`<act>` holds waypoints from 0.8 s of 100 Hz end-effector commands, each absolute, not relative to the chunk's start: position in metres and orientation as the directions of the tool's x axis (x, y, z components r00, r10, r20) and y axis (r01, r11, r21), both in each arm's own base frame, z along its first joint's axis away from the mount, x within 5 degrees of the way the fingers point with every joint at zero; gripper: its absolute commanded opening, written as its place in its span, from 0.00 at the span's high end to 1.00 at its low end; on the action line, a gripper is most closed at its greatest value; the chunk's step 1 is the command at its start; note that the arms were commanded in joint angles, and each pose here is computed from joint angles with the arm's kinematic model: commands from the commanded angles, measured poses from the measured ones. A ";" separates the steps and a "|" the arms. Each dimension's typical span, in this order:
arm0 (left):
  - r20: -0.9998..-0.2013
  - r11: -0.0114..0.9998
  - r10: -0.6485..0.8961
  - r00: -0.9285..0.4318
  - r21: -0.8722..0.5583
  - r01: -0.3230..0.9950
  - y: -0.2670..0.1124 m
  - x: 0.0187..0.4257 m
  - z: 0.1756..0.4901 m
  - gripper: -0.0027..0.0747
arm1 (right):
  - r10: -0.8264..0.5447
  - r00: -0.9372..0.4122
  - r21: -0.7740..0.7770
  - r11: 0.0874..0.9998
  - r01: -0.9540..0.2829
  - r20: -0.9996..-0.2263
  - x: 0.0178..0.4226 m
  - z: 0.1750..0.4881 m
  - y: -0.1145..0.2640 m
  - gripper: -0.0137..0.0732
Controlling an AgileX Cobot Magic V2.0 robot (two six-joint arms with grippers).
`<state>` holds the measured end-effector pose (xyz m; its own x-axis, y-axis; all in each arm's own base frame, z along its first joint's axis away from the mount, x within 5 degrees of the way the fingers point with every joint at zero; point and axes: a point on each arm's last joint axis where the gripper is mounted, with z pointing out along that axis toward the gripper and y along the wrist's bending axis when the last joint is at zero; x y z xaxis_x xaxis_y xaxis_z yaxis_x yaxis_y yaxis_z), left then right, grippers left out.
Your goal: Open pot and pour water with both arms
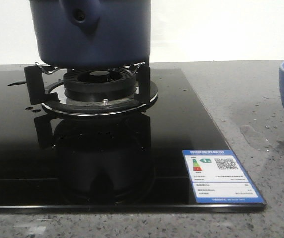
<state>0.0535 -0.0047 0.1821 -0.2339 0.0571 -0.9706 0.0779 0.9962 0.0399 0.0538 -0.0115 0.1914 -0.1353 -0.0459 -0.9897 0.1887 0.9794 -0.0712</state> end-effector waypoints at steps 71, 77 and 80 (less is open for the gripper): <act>-0.981 0.997 0.038 -0.191 0.025 0.070 -0.005 0.054 0.179 0.99 | 0.036 -0.227 -0.008 0.982 0.190 -0.973 0.052 0.175 -0.010 0.92; -0.981 0.997 0.038 -0.191 0.025 0.070 -0.005 0.054 0.179 0.99 | 0.036 -0.227 -0.008 0.982 0.190 -0.973 0.052 0.175 -0.010 0.92; -0.981 0.997 0.038 -0.191 0.025 0.070 -0.005 0.054 0.179 0.99 | 0.036 -0.227 -0.008 0.982 0.190 -0.973 0.052 0.175 -0.010 0.92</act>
<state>0.0535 -0.0047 0.1821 -0.2339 0.0571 -0.9706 0.0779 0.9962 0.0399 0.0521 -0.0104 0.1818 -0.2339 0.0272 -0.9719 0.1860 0.9824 -0.0172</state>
